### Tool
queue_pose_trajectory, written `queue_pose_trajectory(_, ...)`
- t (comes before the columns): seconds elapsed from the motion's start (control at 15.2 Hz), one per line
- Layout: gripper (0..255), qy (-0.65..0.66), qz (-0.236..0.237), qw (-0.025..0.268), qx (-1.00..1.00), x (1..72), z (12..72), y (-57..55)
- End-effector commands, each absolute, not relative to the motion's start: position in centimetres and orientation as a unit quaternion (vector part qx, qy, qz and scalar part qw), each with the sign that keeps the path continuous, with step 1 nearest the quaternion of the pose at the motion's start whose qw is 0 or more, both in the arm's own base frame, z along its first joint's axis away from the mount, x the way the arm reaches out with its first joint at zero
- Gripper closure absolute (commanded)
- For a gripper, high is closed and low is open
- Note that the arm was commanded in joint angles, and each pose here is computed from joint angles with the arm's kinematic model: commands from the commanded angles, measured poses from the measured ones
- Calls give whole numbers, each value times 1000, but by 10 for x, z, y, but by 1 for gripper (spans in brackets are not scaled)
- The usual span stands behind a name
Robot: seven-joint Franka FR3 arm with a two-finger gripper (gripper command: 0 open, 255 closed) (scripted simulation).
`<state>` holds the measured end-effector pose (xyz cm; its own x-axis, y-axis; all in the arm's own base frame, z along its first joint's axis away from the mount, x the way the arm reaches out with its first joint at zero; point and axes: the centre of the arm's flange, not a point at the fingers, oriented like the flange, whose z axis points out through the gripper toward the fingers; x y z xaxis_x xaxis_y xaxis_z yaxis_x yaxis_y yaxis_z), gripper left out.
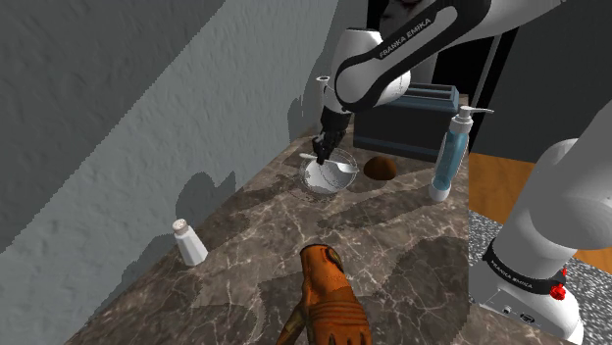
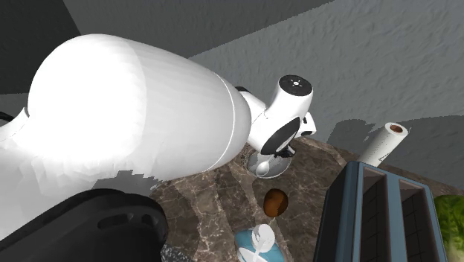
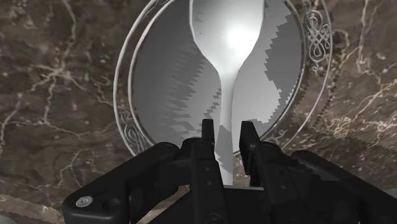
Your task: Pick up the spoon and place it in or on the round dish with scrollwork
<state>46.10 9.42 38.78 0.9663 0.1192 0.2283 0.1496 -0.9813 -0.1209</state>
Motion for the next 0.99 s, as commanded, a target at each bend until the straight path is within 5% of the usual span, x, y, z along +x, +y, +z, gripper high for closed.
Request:
queue_pose_trajectory(0.0, 255, -68, -108, 69, -989, 460, 385, 94)
queue_pose_trajectory(0.13, 255, -68, -108, 69, -989, 460, 385, 94)
queue_pose_trajectory(0.2, 0, -68, -108, 69, -989, 460, 385, 93)
queue_pose_trajectory(0.92, 0, -68, -108, 69, -989, 450, 434, 87)
